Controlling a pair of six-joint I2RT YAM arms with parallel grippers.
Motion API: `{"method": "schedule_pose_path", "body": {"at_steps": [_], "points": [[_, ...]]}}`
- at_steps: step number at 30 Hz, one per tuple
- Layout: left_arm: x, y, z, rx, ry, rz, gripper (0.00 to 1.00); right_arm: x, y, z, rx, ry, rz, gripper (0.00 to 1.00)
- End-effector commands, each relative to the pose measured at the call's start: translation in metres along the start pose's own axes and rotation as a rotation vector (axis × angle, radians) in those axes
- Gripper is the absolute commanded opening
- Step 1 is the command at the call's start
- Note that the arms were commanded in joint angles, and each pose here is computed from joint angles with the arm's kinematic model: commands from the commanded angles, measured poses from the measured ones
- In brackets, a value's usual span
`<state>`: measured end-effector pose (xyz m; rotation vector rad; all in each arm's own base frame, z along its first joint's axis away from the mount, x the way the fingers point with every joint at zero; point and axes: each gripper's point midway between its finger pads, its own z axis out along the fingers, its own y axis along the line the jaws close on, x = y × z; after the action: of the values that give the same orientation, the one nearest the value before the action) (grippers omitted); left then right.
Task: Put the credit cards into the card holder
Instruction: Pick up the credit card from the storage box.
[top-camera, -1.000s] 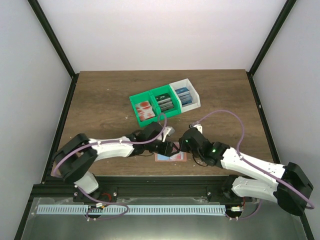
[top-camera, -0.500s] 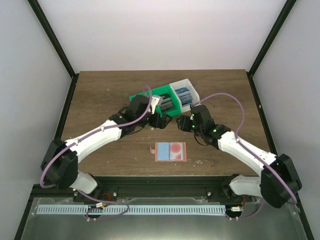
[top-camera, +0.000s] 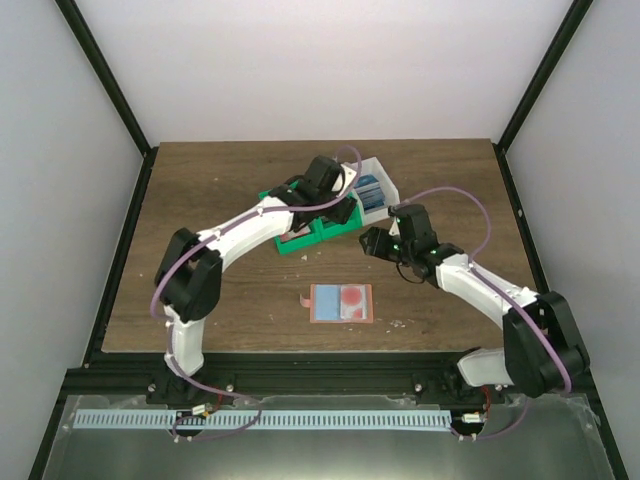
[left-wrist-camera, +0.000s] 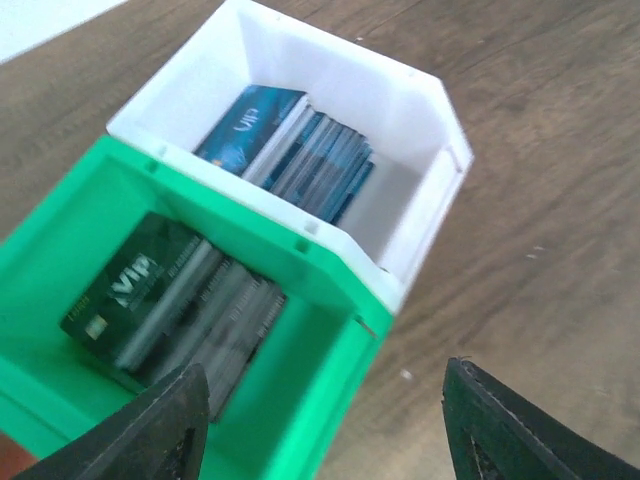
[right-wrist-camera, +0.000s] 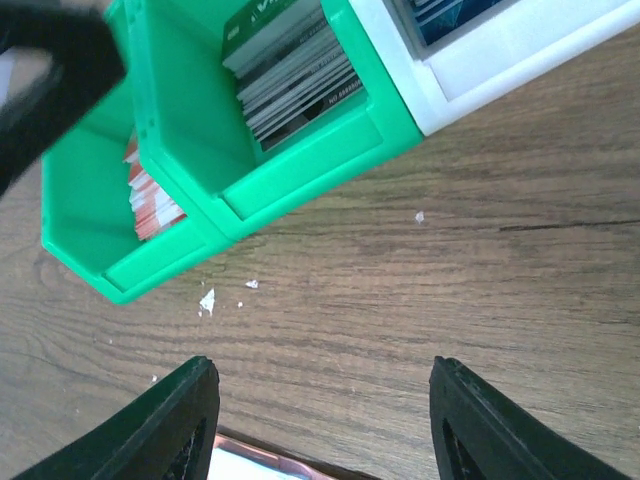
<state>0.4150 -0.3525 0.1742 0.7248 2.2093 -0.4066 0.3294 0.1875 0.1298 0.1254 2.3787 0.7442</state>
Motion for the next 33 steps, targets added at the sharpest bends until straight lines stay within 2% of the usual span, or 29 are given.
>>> {"method": "schedule_pose_path", "body": {"at_steps": [1,3,4,8,11,16,24,30,33], "points": [[0.004,0.025,0.028,-0.117,0.079,0.148,0.60,0.006,-0.005,0.008,-0.016,0.030,-0.005,0.59],[0.008,0.038,0.042,-0.188,0.111,0.174,0.50,0.009,-0.007,0.009,-0.015,0.038,0.001,0.58],[-0.004,0.042,0.044,-0.208,0.093,0.185,0.46,0.011,-0.008,0.010,-0.017,0.044,0.002,0.58],[0.004,0.061,0.066,-0.280,0.152,0.220,0.37,0.015,-0.012,0.013,-0.014,0.060,0.003,0.57],[0.014,0.070,0.079,-0.278,0.188,0.234,0.38,0.018,-0.015,0.013,-0.007,0.067,0.003,0.57],[0.026,0.082,0.095,-0.240,0.225,0.253,0.47,0.023,-0.018,0.013,-0.003,0.075,0.012,0.56],[0.030,0.099,0.112,-0.185,0.244,0.269,0.40,0.025,-0.022,0.014,0.012,0.079,0.022,0.56],[0.041,0.103,0.121,-0.174,0.272,0.303,0.40,0.027,-0.024,0.015,0.018,0.078,0.029,0.55],[0.038,0.108,0.126,-0.192,0.264,0.297,0.33,0.027,-0.025,0.015,0.021,0.079,0.030,0.55]]}}
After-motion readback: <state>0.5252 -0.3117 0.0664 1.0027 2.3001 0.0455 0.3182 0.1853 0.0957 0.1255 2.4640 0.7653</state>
